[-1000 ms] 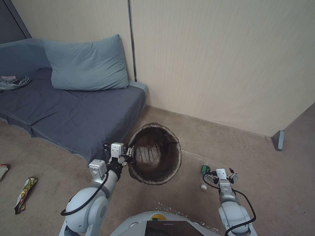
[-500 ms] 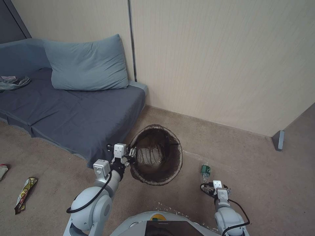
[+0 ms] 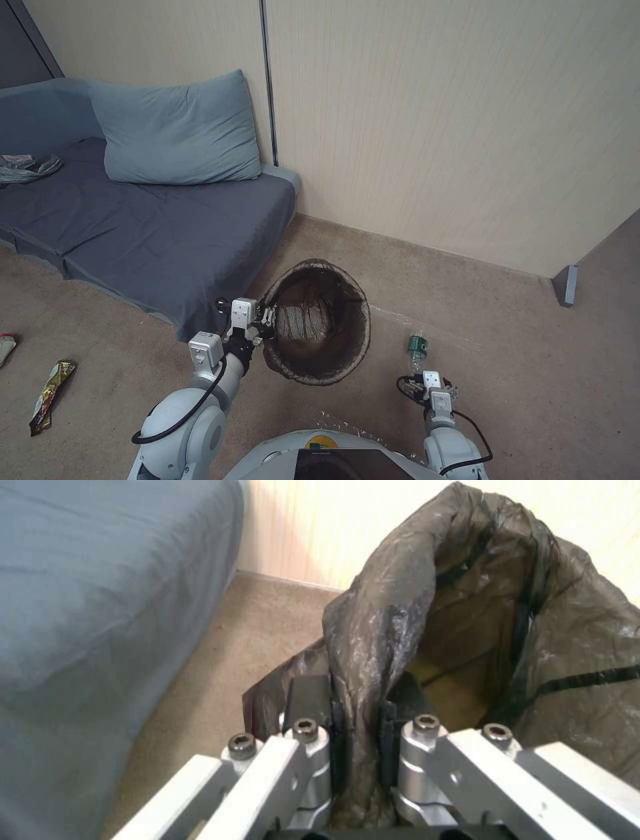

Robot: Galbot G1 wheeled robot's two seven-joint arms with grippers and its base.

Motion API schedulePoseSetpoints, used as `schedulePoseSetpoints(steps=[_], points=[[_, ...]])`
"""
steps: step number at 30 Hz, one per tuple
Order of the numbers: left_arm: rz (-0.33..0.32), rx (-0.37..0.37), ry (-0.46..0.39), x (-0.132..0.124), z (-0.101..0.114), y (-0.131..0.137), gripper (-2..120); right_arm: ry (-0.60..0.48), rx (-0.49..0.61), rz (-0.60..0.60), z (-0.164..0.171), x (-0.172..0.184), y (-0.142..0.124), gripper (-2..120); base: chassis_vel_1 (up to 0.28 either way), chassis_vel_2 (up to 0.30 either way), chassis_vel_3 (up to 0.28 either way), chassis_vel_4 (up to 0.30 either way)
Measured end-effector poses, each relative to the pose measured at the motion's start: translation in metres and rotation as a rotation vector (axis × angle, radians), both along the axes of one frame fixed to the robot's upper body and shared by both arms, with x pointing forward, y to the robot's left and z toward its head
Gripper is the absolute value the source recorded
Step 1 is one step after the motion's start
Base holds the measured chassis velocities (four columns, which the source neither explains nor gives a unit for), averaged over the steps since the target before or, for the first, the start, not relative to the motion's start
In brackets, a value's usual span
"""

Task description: Pick up the trash bin, then pick up the garbage from the floor and place it into the trash bin.

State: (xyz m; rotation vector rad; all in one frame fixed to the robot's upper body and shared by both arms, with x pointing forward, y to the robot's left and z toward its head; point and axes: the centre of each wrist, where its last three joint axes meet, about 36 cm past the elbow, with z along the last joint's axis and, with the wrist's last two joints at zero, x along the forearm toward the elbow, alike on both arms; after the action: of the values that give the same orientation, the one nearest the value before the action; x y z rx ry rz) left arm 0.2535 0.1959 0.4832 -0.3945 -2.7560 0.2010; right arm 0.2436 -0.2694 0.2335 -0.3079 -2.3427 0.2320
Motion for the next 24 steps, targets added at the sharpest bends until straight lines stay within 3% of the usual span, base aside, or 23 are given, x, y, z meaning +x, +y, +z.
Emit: schedulePoseSetpoints(steps=[24], points=[[0.009, 0.023, -0.004, -0.010, 0.002, -0.003, 7, -0.059, -0.008, 0.002, -0.024, 0.022, -0.008, 100, 0.000, 0.000, 0.000, 0.000]])
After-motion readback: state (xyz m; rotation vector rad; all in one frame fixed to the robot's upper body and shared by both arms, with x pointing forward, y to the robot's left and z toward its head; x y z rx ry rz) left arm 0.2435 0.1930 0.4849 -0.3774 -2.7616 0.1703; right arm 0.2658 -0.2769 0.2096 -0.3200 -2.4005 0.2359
